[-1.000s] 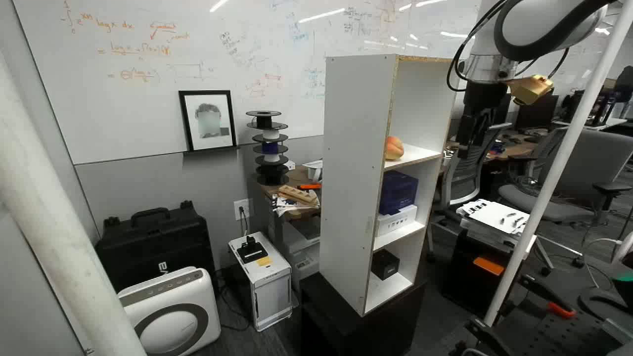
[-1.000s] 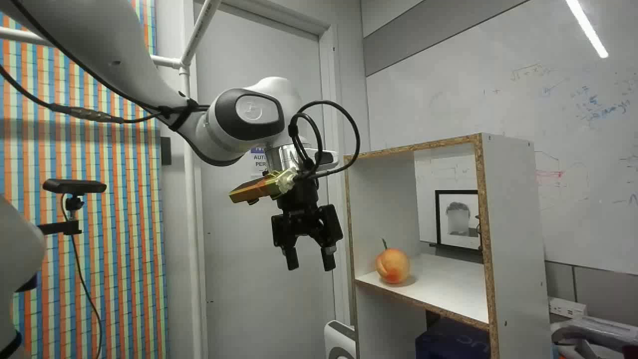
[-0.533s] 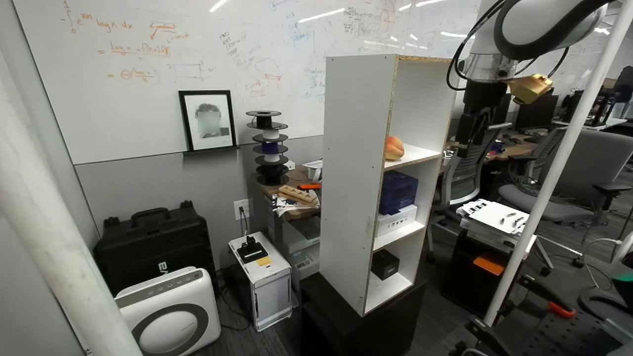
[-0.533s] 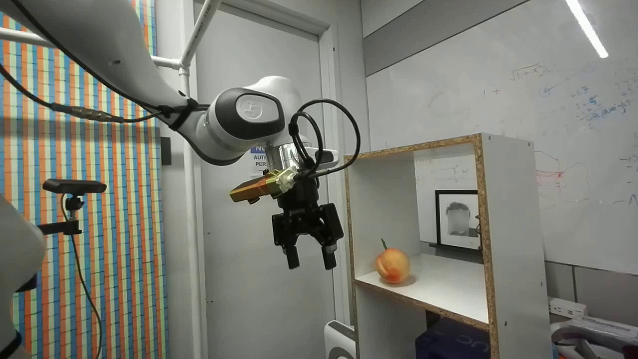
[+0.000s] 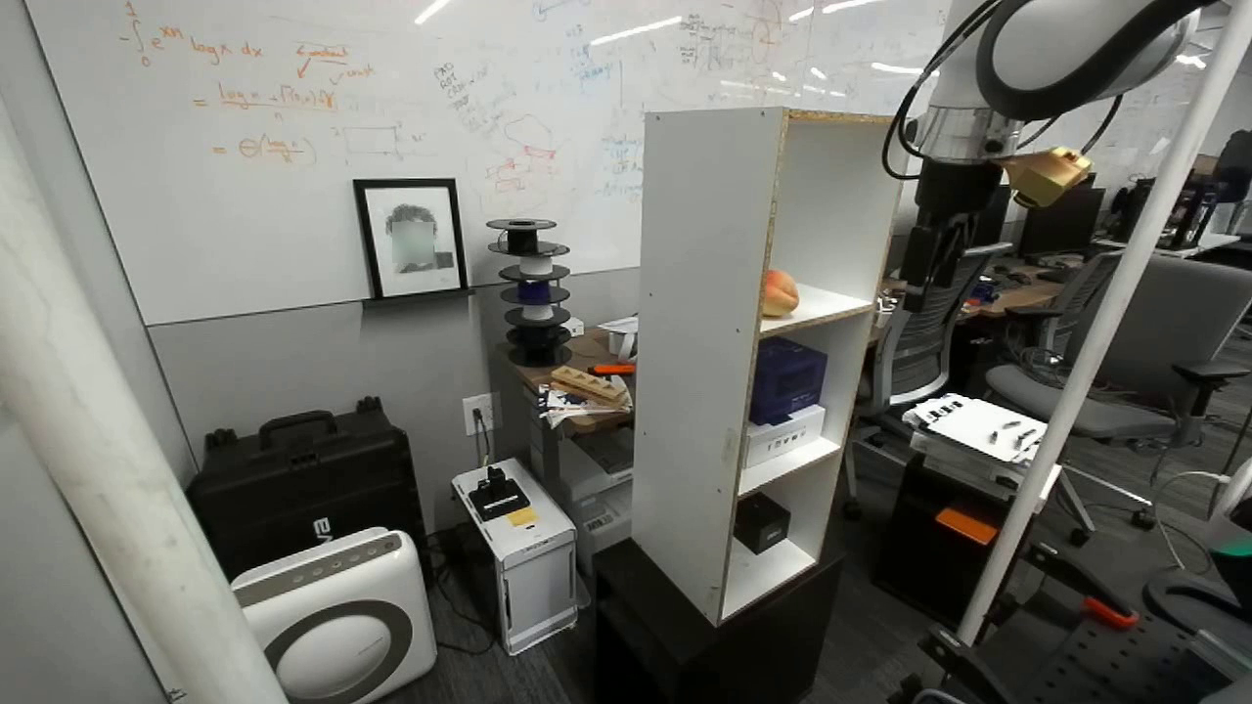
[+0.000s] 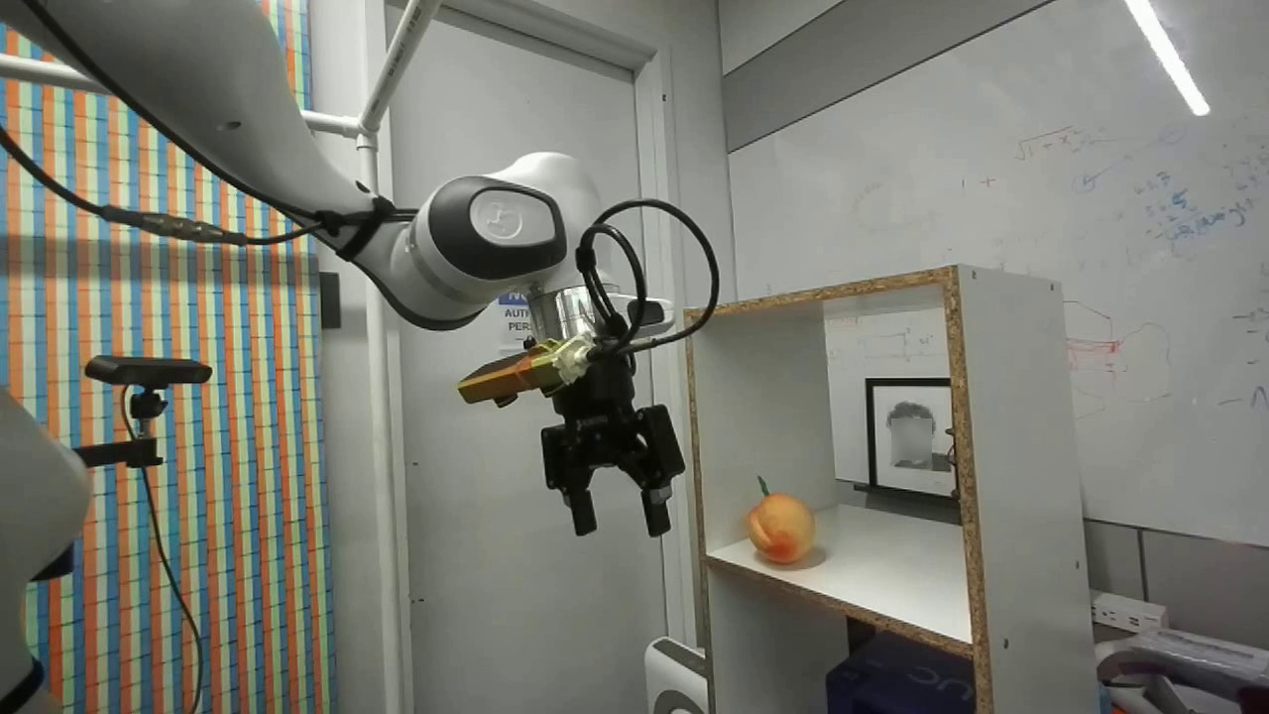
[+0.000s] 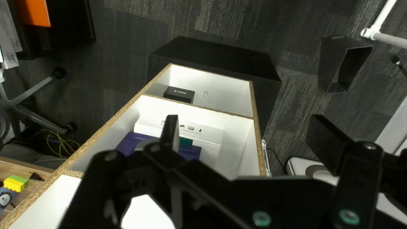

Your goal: Put the peach on top of the shelves

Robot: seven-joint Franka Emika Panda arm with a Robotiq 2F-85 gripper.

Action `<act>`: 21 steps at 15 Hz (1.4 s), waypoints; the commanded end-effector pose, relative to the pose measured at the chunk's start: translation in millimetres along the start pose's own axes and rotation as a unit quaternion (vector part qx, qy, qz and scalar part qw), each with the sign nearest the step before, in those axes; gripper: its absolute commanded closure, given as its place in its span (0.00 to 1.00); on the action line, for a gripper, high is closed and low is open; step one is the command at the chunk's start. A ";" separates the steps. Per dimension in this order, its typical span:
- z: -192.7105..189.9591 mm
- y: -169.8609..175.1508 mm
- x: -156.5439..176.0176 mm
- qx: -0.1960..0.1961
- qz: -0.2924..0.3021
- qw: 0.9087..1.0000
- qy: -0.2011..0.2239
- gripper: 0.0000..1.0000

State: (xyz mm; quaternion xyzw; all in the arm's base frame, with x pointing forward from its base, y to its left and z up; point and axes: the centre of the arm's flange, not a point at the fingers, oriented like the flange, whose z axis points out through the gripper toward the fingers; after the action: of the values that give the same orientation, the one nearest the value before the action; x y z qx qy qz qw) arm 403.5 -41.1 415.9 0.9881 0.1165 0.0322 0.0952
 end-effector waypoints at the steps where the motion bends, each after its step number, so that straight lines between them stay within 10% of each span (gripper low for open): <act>1: 7.8 16.8 23.9 0.018 -0.028 0.996 0.080 0.00; 6: 33.9 58.8 61.8 0.061 -0.070 0.978 0.188 0.00; 21: 88.8 76.4 152.1 0.075 -0.201 0.934 0.287 0.00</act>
State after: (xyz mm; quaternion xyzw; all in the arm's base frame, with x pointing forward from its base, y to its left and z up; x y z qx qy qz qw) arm 543.9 -89.8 369.2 0.9034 0.3274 0.2759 -0.0212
